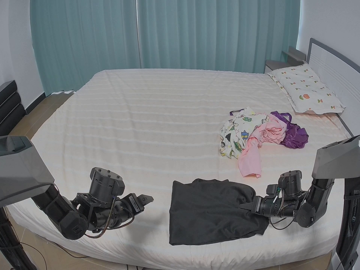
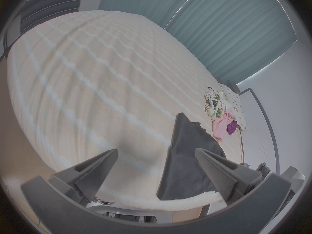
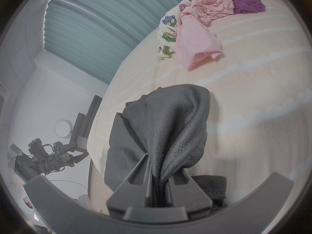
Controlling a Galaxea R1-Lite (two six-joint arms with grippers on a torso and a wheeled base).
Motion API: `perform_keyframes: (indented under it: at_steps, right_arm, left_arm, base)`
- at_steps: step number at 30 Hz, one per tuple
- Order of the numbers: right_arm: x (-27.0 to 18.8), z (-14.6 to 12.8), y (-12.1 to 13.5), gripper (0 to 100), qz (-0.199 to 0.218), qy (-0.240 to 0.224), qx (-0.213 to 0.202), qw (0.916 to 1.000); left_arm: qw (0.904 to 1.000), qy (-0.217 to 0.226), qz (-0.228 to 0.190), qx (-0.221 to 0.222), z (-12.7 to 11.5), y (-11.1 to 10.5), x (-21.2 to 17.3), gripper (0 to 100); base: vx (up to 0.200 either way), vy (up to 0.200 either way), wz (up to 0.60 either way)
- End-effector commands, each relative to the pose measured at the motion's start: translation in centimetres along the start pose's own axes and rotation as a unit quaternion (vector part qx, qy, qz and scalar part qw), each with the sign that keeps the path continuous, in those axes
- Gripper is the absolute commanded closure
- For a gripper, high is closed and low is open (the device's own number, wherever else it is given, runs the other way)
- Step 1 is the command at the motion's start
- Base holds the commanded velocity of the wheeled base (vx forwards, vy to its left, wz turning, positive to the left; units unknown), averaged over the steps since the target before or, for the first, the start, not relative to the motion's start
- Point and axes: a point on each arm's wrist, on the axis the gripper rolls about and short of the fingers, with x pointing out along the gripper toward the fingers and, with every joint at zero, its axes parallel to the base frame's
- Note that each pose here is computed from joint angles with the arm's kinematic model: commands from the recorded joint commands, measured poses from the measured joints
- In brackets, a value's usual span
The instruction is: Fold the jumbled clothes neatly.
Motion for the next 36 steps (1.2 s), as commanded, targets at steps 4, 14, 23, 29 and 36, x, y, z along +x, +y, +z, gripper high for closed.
perform_keyframes:
  at_steps: [4, 14, 23, 29, 36]
  right_arm:
    - [0.0, 0.1, 0.0, 100, 0.0, -0.002, 0.002, 1.0]
    - [-0.8, 1.0, 0.1, 100, 0.003, -0.022, 0.003, 0.9998]
    - [-1.0, 1.2, -0.3, 100, -0.003, -0.024, 0.009, 0.9997]
    - [-1.1, 1.4, -0.3, 100, -0.002, -0.031, 0.009, 0.9995]
    - [-1.1, 1.6, -0.4, 100, -0.003, -0.033, 0.008, 0.9994]
  left_arm:
    - [1.0, 0.0, 0.0, 0.001, 0.0, 0.0, 0.0, 0]
    - [1.0, 0.001, 0.0, 0.001, -0.1, 0.0, 0.1, 0]
    - [1.0, 0.005, -0.003, 0.005, -0.4, -0.2, 0.0, 0]
    - [1.0, 0.005, -0.004, 0.005, -0.4, -0.3, -0.1, 0]
    - [1.0, 0.004, -0.005, 0.005, -0.3, -0.3, -0.1, 0]
  base:
    - [0.0, 0.0, 0.0]
    - [0.0, 0.0, 0.0]
    - [0.0, -0.156, 0.0]
    - [0.0, -0.2, 0.0]
    - [0.0, -0.143, 0.0]
